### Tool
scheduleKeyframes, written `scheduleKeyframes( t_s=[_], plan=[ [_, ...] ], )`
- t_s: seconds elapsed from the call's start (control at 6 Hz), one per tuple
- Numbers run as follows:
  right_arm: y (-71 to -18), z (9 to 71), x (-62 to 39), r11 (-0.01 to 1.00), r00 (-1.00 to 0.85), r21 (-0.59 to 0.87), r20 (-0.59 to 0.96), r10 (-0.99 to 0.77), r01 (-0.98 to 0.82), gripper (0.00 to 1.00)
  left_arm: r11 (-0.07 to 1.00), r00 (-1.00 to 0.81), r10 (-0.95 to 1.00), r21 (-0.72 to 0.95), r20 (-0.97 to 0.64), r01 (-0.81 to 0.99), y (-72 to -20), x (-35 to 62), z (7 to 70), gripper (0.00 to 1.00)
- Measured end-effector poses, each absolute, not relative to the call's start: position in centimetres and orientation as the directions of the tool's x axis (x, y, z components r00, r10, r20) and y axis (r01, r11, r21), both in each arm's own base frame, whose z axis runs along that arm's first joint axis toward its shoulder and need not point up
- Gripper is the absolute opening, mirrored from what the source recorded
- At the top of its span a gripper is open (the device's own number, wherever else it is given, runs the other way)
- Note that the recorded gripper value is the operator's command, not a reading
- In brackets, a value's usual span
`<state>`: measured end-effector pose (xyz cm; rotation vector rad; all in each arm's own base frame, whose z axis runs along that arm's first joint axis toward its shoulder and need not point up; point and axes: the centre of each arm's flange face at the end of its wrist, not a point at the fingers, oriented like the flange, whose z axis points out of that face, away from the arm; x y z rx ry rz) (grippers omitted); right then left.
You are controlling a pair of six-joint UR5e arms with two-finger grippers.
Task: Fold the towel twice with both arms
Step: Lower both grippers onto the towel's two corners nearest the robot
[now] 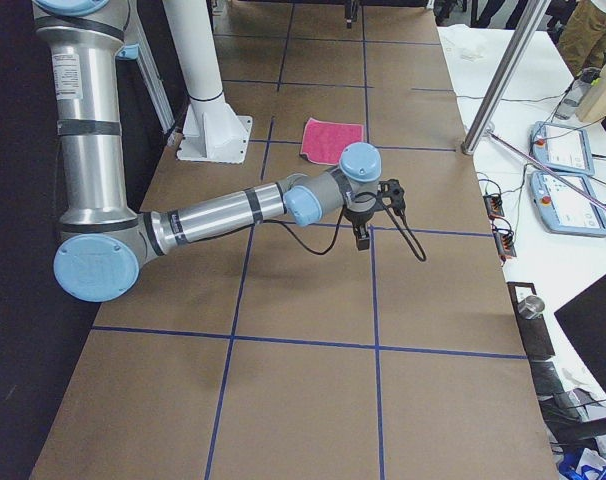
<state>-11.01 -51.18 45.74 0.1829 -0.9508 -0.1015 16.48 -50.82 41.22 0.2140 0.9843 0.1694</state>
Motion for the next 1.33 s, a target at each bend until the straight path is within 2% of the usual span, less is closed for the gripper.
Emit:
scheduleKeyframes(
  t_s=[0.17,0.67,1.17,1.33],
  plan=[
    [-51.1,41.8,-16.2,0.986,0.577,0.166,0.807,-0.126,-0.018,1.0,0.976,0.531,0.194,0.216,-0.825,-0.021,-50.4,21.4,37.4,1.0],
    [-46.2,31.1,-33.1,0.988,0.564,0.07,0.825,0.022,-0.141,1.0,0.992,0.543,0.056,0.107,-0.838,0.062,-45.4,37.5,28.6,1.0],
    [-38.4,26.9,-45.0,0.976,0.554,-0.035,0.819,0.151,-0.214,0.97,0.993,0.596,-0.05,0.023,-0.801,0.114,-38.7,48.0,25.2,1.0],
    [-36.4,25.6,-47.8,0.976,0.589,-0.033,0.792,0.158,-0.216,0.9,0.992,0.618,-0.059,0.022,-0.784,0.123,-37.0,50.6,25.0,1.0]
  ],
)
